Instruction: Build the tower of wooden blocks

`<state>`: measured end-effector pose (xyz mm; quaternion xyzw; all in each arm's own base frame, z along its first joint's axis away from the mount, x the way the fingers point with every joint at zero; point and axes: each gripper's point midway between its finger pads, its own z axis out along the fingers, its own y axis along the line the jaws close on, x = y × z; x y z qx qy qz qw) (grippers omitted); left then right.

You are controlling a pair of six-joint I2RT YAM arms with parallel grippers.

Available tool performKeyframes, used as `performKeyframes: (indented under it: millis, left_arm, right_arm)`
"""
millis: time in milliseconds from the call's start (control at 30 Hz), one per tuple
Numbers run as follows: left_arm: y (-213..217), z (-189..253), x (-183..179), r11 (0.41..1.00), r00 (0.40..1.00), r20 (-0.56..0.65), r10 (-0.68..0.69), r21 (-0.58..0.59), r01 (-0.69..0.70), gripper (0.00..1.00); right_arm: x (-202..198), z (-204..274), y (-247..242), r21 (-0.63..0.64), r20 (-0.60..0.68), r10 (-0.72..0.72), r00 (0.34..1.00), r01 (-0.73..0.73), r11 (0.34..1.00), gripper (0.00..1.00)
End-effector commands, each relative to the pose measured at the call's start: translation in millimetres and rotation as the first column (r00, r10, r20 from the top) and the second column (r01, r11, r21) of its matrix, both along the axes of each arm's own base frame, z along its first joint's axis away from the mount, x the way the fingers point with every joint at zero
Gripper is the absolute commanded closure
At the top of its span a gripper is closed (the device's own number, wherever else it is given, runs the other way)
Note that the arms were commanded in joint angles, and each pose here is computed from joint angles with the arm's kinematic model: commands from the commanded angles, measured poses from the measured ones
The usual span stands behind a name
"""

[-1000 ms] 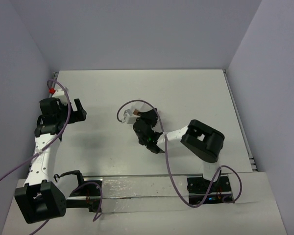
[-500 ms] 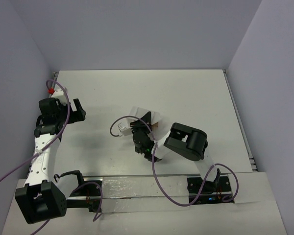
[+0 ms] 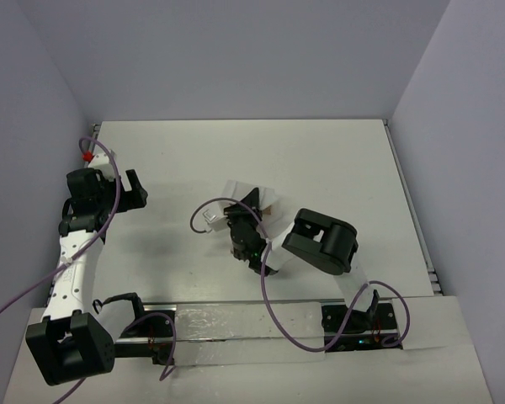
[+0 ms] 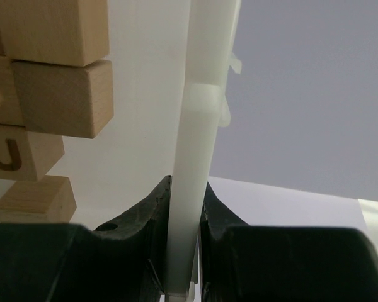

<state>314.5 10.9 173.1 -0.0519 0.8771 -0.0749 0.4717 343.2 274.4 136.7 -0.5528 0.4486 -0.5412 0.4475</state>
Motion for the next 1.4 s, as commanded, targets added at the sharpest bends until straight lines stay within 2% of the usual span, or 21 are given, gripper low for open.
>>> performKeyframes:
  millis: [0,133,267,400,533,633,667,733,767,900,967,1000,1067,1100,1133,1167,1233,1300,1367]
  left_arm:
    - [-1,15,2,1.0,0.998,0.057,-0.008,-0.004,0.008,0.01]
    - [-1,14,6,1.0,0.999,0.044,-0.01,-0.017,0.011,0.01]
    - [-1,14,4,1.0,0.999,0.053,-0.009,-0.007,0.009,0.01]
    - [-2,17,4,1.0,0.998,0.065,-0.016,-0.012,0.017,0.01]
    - [-2,14,4,1.0,0.999,0.052,-0.015,-0.01,0.016,0.01]
    - [-3,16,5,1.0,0.998,0.067,-0.019,-0.013,0.02,0.01]
    - [-3,15,5,1.0,0.998,0.063,-0.019,-0.014,0.02,0.01]
    - [-3,14,5,1.0,0.999,0.045,-0.019,-0.02,0.02,0.01]
    - [-3,14,4,1.0,0.999,0.05,-0.019,-0.017,0.02,0.01]
    - [-4,17,6,0.999,0.998,0.063,-0.024,-0.019,0.026,0.01]
    - [-4,16,5,1.0,0.998,0.051,-0.023,-0.02,0.024,0.01]
    - [-4,15,5,1.0,0.998,0.056,-0.023,-0.017,0.024,0.01]
    - [-3,14,5,1.0,0.998,0.066,-0.021,-0.015,0.022,0.01]
    - [-4,14,5,1.0,0.998,0.063,-0.022,-0.019,0.023,0.01]
    - [-4,14,5,0.999,0.998,0.056,-0.025,-0.022,0.026,0.01]
    - [-5,17,6,0.999,0.998,0.053,-0.027,-0.025,0.028,0.01]
    - [-4,14,5,0.999,0.998,0.059,-0.026,-0.023,0.027,0.01]
    - [-3,16,7,1.0,0.998,0.064,-0.019,-0.018,0.02,0.01]
    - [-3,15,5,1.0,0.998,0.052,-0.022,-0.019,0.023,0.01]
  right_arm:
    - [3,83,-33,0.502,0.26,-0.133,0.956,-0.016,0.865,1.0]
    - [-17,77,-15,0.471,0.255,-0.041,0.966,-0.087,0.878,1.0]
    - [4,92,-38,0.529,0.268,-0.152,0.951,-0.014,0.848,1.0]
    - [-21,87,-12,0.494,0.267,-0.037,0.963,-0.104,0.863,1.0]
    - [3,109,-39,0.55,0.289,-0.157,0.944,-0.029,0.835,1.0]
    - [-22,103,-13,0.499,0.296,-0.022,0.955,-0.134,0.856,1.0]
    - [-21,104,-15,0.503,0.297,-0.028,0.955,-0.132,0.854,1.0]
    - [4,115,-39,0.556,0.302,-0.152,0.941,-0.044,0.83,1.0]
    - [4,114,-37,0.546,0.297,-0.157,0.942,-0.033,0.837,1.0]
    - [-25,117,-3,0.5,0.322,-0.003,0.947,-0.167,0.85,1.0]
    - [4,129,-31,0.547,0.323,-0.148,0.935,-0.057,0.835,1.0]
    - [8,121,-31,0.519,0.313,-0.157,0.937,-0.031,0.854,1.0]
    - [-7,117,-16,0.482,0.315,-0.078,0.946,-0.089,0.872,1.0]
    - [-29,119,1,0.467,0.333,0.034,0.942,-0.196,0.862,1.0]
    - [-28,121,0,0.475,0.337,0.032,0.941,-0.199,0.857,1.0]
    - [-8,135,-14,0.522,0.354,-0.054,0.934,-0.149,0.84,1.0]
    - [-6,113,-9,0.47,0.31,-0.082,0.947,-0.078,0.879,1.0]
    - [-14,119,-3,0.472,0.34,0.003,0.94,-0.173,0.865,1.0]
    - [12,113,-29,0.481,0.321,-0.12,0.94,-0.053,0.875,1.0]
